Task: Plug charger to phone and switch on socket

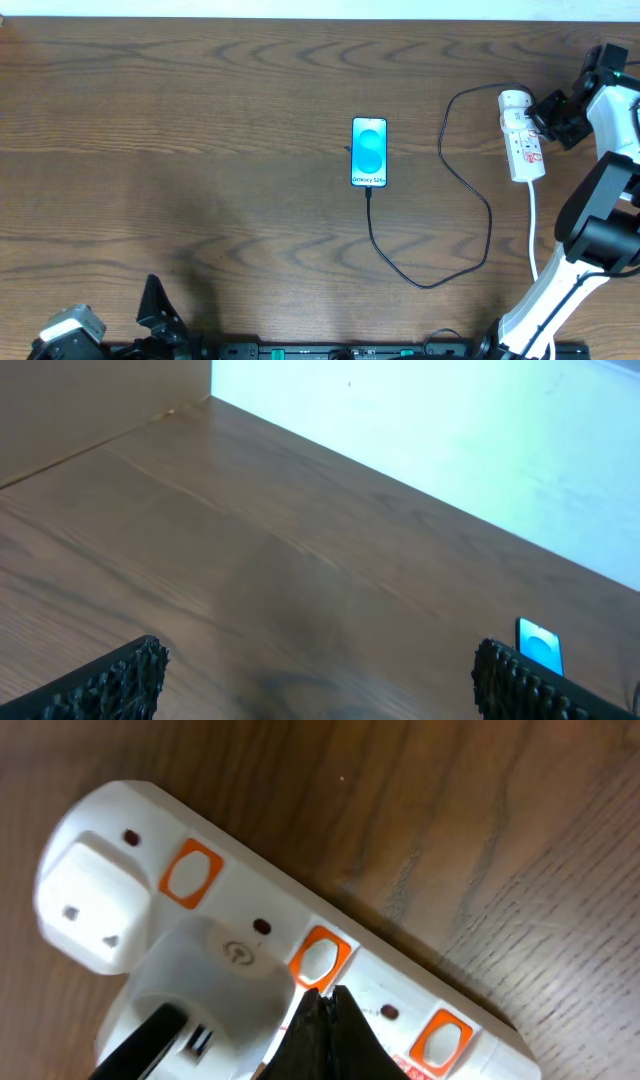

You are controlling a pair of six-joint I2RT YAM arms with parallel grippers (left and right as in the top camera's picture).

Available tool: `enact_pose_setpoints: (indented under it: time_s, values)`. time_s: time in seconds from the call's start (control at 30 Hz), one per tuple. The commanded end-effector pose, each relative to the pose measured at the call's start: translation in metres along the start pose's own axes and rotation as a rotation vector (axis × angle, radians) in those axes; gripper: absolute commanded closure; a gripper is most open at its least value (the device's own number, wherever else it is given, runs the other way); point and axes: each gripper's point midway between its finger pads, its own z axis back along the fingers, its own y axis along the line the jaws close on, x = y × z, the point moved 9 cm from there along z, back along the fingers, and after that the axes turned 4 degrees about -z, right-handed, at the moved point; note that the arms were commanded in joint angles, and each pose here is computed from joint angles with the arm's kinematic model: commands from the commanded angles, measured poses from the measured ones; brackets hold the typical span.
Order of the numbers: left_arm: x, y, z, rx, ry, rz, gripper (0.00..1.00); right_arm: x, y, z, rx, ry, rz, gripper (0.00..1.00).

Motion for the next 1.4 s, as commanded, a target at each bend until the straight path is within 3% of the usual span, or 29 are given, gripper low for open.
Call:
enact_pose_setpoints:
  time_s: [0.0,0.13,0.53,0.73,0.93,1.03,1.13,1.23,1.37]
  values:
    - [-0.009,0.003,0.001,0.015,0.039,-0.008,0.02,-0.001,0.0,-0.015,-0.005,0.022,-0.008,0.99]
    - [-0.029,0.009,0.003,0.048,0.173,-0.017,0.02,0.001,0.006,-0.017,0.047,0.03,-0.006,0.99]
    - [-0.029,0.009,0.004,0.047,0.169,-0.017,0.02,-0.009,0.013,-0.032,0.093,0.103,0.005,0.99]
    - [-0.029,0.009,0.004,0.047,0.169,-0.017,0.02,-0.046,0.024,-0.072,0.023,0.227,0.077,0.99]
    - [-0.029,0.009,0.005,0.045,0.164,-0.017,0.02,-0.057,0.033,-0.067,-0.007,0.222,0.12,0.99]
    - [-0.029,0.009,0.005,0.045,0.164,-0.017,0.02,-0.041,0.02,-0.027,-0.056,0.146,0.089,0.99]
    - [-0.031,0.01,0.008,0.035,0.145,-0.018,0.02,-0.014,0.005,0.05,-0.035,-0.041,0.054,0.99]
    - [-0.039,0.013,0.021,-0.007,0.075,-0.021,0.02,-0.003,-0.014,0.154,0.111,-0.233,0.012,0.99]
    - [-0.044,0.016,0.03,-0.023,0.027,-0.019,0.02,-0.02,-0.025,0.25,0.359,-0.375,0.018,0.99]
